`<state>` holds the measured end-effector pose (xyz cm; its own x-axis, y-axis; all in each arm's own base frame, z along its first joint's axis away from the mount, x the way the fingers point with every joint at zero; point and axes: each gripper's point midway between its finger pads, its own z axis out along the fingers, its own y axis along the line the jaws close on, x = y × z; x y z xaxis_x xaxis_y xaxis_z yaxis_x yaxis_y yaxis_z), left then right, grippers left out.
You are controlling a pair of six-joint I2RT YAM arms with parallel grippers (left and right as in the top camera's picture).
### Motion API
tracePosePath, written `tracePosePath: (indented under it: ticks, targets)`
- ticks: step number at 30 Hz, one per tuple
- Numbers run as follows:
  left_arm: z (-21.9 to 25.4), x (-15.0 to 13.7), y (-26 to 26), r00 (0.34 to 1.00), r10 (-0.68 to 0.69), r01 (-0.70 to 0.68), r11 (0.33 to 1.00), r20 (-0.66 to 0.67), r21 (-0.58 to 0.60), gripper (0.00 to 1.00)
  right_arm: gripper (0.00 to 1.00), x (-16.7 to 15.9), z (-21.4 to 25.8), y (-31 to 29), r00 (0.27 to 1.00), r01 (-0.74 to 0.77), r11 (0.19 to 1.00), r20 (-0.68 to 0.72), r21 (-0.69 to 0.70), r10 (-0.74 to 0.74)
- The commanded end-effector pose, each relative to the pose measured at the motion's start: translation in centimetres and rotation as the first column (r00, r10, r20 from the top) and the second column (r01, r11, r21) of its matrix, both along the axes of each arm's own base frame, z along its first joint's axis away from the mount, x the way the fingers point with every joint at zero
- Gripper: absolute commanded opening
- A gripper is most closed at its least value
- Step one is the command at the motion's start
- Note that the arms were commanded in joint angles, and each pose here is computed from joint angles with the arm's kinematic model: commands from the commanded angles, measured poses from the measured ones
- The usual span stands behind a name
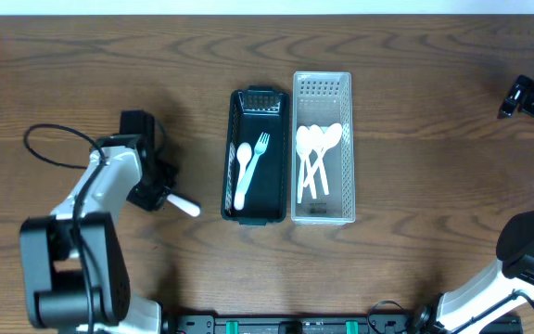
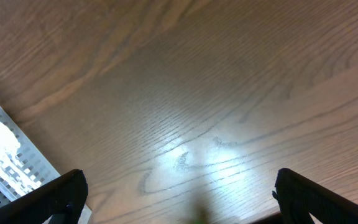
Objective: Pack container
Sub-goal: 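Lower the white fork into the black basket and release it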
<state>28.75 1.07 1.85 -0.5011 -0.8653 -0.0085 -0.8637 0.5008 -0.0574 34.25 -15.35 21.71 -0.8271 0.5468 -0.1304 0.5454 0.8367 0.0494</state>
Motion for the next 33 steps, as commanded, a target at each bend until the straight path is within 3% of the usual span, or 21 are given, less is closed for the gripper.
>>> tracePosePath:
  ticks: [1,4,7,9,11,14,17,20,33]
  targets:
    - [5.0,2.9,-0.6,0.982,-0.096,0.093,0.995,0.16,0.028,0.06,0.99,0.0,0.0,0.2,1.0,-0.019,1.0,-0.001,0.003,0.019]
    - [8.6,4.2,-1.9,0.952,-0.194,0.187,0.981,0.237,0.054,0.06,0.99,0.0,0.0,0.2,1.0,-0.019,1.0,-0.001,0.003,0.019]
    - [12.6,6.0,-4.5,0.852,-0.422,0.401,0.906,0.31,0.132,0.06,0.99,0.0,0.0,0.2,1.0,-0.019,1.0,-0.001,0.003,0.019]
    - [14.8,6.8,-6.9,0.715,-0.62,0.582,0.784,0.322,0.216,0.05,0.99,0.0,0.0,0.2,1.0,-0.019,1.0,-0.001,0.003,0.019]
    - [16.4,7.1,-9.3,0.537,-0.788,0.727,0.613,0.299,0.309,0.06,0.99,0.0,0.0,0.2,1.0,-0.019,1.0,0.0,0.003,0.019]
    - [17.3,7.0,-12.6,0.332,-0.904,0.823,0.417,0.269,0.387,0.06,0.99,0.0,0.0,0.2,1.0,-0.019,1.0,-0.001,0.003,0.019]
    - [17.1,6.8,-15.0,0.215,-0.945,0.859,0.304,0.248,0.413,0.06,0.99,0.0,0.0,0.2,1.0,-0.019,1.0,-0.001,0.003,0.019]
    - [15.8,6.7,-16.6,0.171,-0.959,0.882,0.252,0.228,0.399,0.06,0.99,0.0,0.0,0.2,1.0,-0.019,1.0,-0.001,0.003,0.019]
    - [6.0,5.5,-20.0,0.121,-0.989,0.97,0.136,0.083,0.199,0.06,0.99,0.0,0.0,0.2,1.0,-0.019,1.0,-0.001,0.003,0.019]
